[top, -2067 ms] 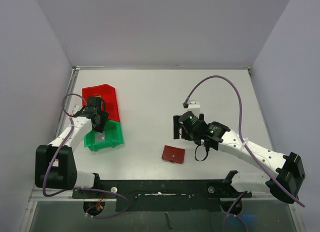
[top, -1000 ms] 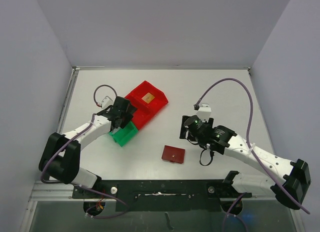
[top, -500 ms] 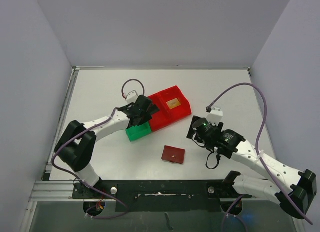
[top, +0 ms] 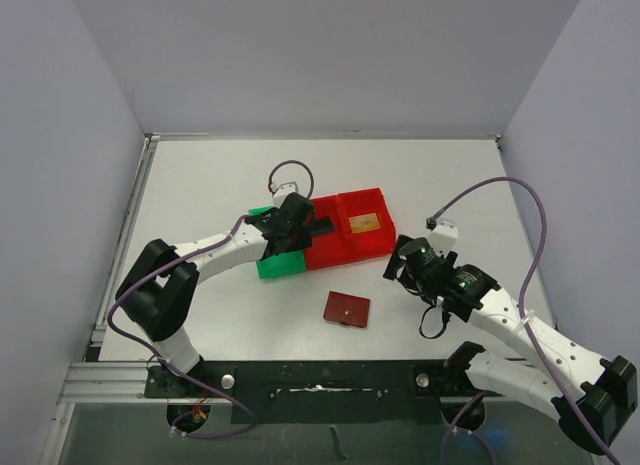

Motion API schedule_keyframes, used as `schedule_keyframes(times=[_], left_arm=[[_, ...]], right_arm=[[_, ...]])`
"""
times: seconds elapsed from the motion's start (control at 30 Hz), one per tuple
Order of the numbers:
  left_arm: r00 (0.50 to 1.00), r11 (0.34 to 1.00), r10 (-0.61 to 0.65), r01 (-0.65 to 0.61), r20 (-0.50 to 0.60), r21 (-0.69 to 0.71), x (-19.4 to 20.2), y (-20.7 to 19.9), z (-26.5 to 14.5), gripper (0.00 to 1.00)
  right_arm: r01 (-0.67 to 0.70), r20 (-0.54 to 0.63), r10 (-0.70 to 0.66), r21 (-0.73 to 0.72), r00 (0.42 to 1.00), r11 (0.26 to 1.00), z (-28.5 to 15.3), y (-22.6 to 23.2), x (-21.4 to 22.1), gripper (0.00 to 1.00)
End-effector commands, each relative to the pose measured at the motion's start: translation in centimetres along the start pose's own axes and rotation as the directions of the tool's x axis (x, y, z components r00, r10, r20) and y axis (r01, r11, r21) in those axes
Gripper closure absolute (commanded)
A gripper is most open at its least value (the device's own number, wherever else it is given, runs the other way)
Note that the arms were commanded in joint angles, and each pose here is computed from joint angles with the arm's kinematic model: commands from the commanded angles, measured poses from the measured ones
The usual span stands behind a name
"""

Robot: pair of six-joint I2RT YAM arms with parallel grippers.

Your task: Take the credit cards out of the card holder

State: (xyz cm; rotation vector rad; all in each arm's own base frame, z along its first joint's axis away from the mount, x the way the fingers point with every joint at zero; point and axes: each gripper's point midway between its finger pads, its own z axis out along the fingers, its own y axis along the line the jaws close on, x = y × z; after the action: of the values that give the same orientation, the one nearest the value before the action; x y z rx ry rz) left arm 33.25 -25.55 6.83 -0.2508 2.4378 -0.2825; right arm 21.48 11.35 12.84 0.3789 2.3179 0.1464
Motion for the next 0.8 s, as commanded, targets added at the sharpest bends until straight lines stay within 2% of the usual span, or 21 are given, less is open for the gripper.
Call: schedule_keyframes(times=[0.0, 0.2, 0.5, 0.63, 0.77], left_arm=[[0.993, 0.99, 0.112, -0.108, -0.043, 0.094, 0.8, -1.6, -0.3, 0.68], [0.99, 0.979, 0.142, -0.139, -0.006, 0.149, -0.5, -3.0, -1.0, 0.66], [0.993, 0.981, 0.112, -0.115, 0.026, 0.158, -2.7, -3.9, -3.1, 0.42], [0.995, 0.979, 0.081, -0.09, 0.057, 0.182, -3.8, -4.0, -5.0, 0.39], [0.998, 0.964, 0.034, -0.047, 0.053, 0.263, -2.9, -3.9, -6.8, 0.39]], right_arm=[[-0.018, 0.018, 0.02, -0.087, 1.0, 0.996, 0.3, 1.9, -1.0, 0.22], [0.011, -0.015, -0.013, -0.146, 1.0, 0.989, 0.7, 3.7, -0.9, 0.22], [0.078, -0.035, -0.09, -0.252, 0.995, 0.965, 0.9, 5.9, -0.4, 0.2], [0.105, -0.057, -0.132, -0.338, 0.99, 0.935, 1.0, 7.3, 0.6, 0.19], [0.135, -0.1, -0.188, -0.392, 0.977, 0.91, 1.2, 8.2, 2.0, 0.19]])
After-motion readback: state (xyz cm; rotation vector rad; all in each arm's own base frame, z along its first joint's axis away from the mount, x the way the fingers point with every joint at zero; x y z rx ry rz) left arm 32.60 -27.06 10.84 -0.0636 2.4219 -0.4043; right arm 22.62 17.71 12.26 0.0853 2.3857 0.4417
